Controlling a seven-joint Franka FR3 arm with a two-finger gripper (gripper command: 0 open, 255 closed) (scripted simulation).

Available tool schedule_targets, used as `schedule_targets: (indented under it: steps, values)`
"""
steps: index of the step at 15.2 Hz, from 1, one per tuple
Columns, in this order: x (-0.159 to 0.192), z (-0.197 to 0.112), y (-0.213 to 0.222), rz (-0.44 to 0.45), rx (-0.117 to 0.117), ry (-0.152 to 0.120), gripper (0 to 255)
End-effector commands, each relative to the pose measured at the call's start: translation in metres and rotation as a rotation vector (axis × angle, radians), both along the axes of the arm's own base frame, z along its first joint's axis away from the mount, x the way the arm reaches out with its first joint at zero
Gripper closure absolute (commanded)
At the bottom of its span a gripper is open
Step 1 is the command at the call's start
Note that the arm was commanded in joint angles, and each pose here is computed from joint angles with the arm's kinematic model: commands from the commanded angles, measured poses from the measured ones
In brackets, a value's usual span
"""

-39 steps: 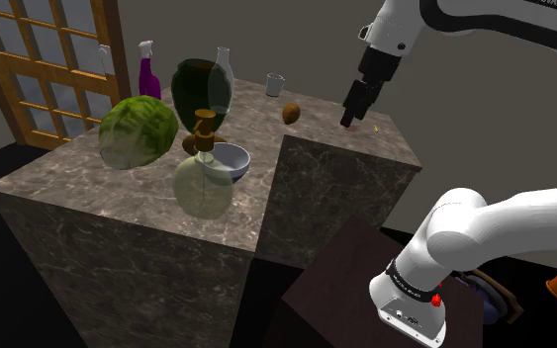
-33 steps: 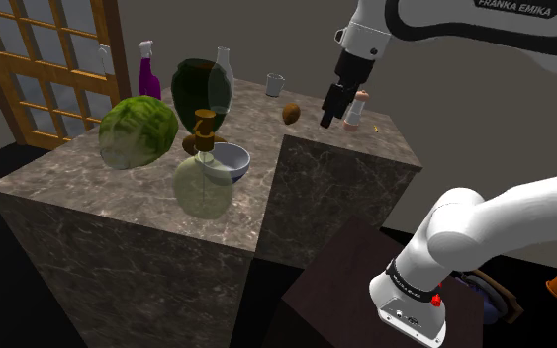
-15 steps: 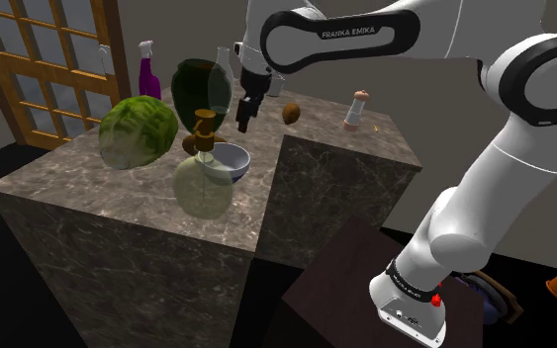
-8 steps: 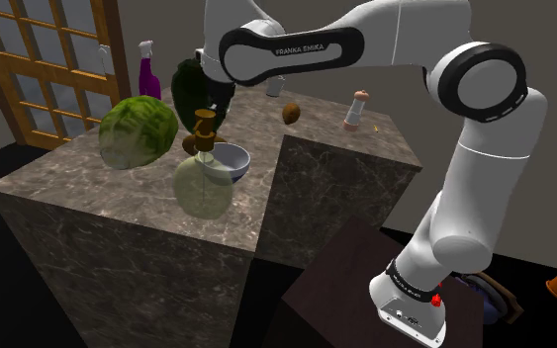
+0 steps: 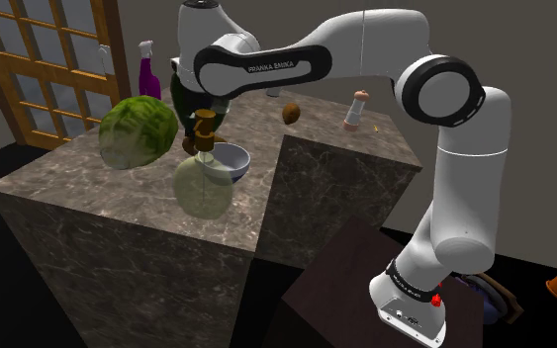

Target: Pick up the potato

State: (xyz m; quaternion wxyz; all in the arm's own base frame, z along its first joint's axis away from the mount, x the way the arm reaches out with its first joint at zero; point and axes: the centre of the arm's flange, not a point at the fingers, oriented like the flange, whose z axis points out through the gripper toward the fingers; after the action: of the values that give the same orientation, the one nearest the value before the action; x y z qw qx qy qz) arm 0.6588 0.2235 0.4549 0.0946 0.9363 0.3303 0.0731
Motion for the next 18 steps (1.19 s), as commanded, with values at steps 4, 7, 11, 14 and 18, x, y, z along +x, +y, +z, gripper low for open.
schedule_targets:
  steps: [4,7,11,14,18]
  values:
    - [0.001,-0.028,-0.003,-0.002,-0.003,0.005,0]
    - [0.001,-0.029,-0.002,-0.002,-0.003,0.005,255]
    - [0.0,-0.029,-0.003,-0.002,-0.003,0.005,255]
    - [0.002,-0.03,-0.003,-0.002,-0.003,0.005,255]
    - [0.001,-0.012,-0.003,-0.002,-0.003,0.005,255]
